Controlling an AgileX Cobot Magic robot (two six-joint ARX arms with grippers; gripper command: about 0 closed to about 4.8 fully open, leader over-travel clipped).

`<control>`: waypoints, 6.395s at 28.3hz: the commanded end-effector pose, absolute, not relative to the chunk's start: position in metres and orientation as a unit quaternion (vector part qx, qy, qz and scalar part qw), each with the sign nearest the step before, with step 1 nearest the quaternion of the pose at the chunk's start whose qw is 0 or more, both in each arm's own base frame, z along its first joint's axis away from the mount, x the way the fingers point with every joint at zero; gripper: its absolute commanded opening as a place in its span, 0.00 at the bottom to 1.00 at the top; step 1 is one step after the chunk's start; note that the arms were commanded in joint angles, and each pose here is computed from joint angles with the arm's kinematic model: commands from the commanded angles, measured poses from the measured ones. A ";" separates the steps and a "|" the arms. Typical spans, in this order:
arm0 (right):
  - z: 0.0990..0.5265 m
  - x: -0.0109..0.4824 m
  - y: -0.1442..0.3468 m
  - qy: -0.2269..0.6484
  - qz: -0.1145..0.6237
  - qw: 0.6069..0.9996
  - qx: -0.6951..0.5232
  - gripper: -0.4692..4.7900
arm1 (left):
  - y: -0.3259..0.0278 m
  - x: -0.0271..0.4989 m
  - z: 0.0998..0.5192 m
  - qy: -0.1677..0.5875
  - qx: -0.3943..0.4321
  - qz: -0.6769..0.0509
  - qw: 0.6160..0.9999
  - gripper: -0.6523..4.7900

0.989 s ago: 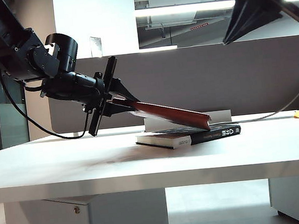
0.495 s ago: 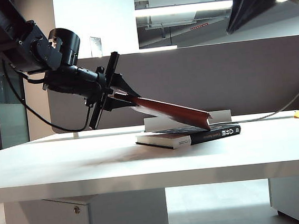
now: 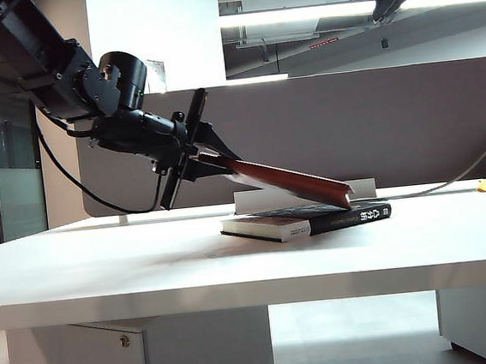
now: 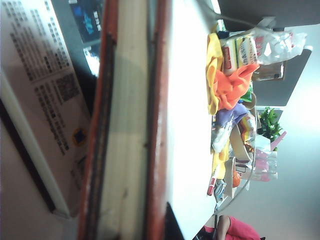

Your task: Pick up the red book and place it on top of the black book.

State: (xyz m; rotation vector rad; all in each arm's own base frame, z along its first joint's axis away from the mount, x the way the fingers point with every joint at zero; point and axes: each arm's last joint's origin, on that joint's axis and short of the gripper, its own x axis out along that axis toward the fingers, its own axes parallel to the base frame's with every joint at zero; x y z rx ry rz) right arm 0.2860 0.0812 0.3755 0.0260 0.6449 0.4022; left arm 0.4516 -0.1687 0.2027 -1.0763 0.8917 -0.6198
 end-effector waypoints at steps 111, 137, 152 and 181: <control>0.246 0.381 0.129 0.441 0.200 0.873 0.052 0.08 | -0.181 0.482 0.212 0.401 -0.414 -0.369 0.729 0.34; 0.221 0.415 0.125 0.467 0.160 0.868 0.053 0.08 | -0.182 0.481 0.214 0.407 -0.412 -0.389 0.716 0.34; 0.228 0.424 0.114 0.441 0.143 0.884 0.060 0.08 | -0.182 0.480 0.214 0.412 -0.410 -0.402 0.708 0.34; 0.217 0.439 0.106 0.456 0.133 0.876 0.086 0.08 | -0.183 0.472 0.220 0.456 -0.411 -0.461 0.641 0.51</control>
